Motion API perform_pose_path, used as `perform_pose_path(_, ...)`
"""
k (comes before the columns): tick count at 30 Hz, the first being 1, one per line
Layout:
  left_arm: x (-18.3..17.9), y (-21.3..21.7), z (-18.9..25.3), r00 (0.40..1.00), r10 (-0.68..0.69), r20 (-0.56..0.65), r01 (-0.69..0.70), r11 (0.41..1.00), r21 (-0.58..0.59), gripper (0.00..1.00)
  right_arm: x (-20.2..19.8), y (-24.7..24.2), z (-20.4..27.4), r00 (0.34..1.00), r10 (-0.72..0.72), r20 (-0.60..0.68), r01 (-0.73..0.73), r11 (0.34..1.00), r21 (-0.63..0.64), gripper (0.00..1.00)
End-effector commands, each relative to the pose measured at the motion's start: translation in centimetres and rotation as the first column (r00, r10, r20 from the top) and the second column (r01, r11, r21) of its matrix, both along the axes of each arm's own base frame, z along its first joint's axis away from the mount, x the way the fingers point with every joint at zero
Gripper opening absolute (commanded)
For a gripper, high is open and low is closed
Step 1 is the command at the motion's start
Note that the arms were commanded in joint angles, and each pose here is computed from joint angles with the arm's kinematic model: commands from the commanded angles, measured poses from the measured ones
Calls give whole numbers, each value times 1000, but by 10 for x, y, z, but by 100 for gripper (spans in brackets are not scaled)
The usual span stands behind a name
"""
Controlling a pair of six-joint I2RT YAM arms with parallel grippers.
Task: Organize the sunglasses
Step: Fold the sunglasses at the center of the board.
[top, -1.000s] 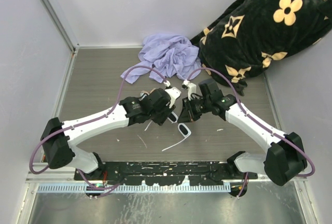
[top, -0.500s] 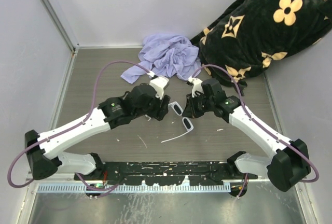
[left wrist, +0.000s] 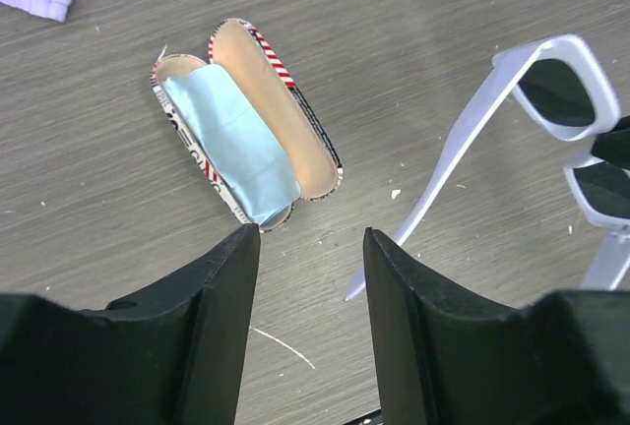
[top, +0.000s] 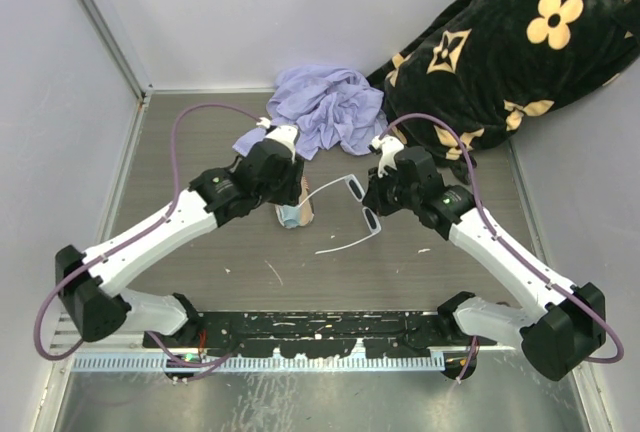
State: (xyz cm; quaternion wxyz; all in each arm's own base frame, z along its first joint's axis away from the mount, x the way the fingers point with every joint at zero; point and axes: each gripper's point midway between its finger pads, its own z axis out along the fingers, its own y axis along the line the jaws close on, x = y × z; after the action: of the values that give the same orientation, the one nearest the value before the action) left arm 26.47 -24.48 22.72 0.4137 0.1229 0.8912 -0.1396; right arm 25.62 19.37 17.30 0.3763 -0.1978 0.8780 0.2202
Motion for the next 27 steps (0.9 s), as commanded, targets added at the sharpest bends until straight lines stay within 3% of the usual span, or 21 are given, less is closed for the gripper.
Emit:
perform_pose_path(1,10,-12,2,1000,-10,-7,10,1000,3,47,15,5,34,995,-7,103,5,1000,18,0)
perform_pose_path(27,16,-80,-21,991,-123,-51,125,992,28,39,19,26,46,997,-52,57,48,995,82,0)
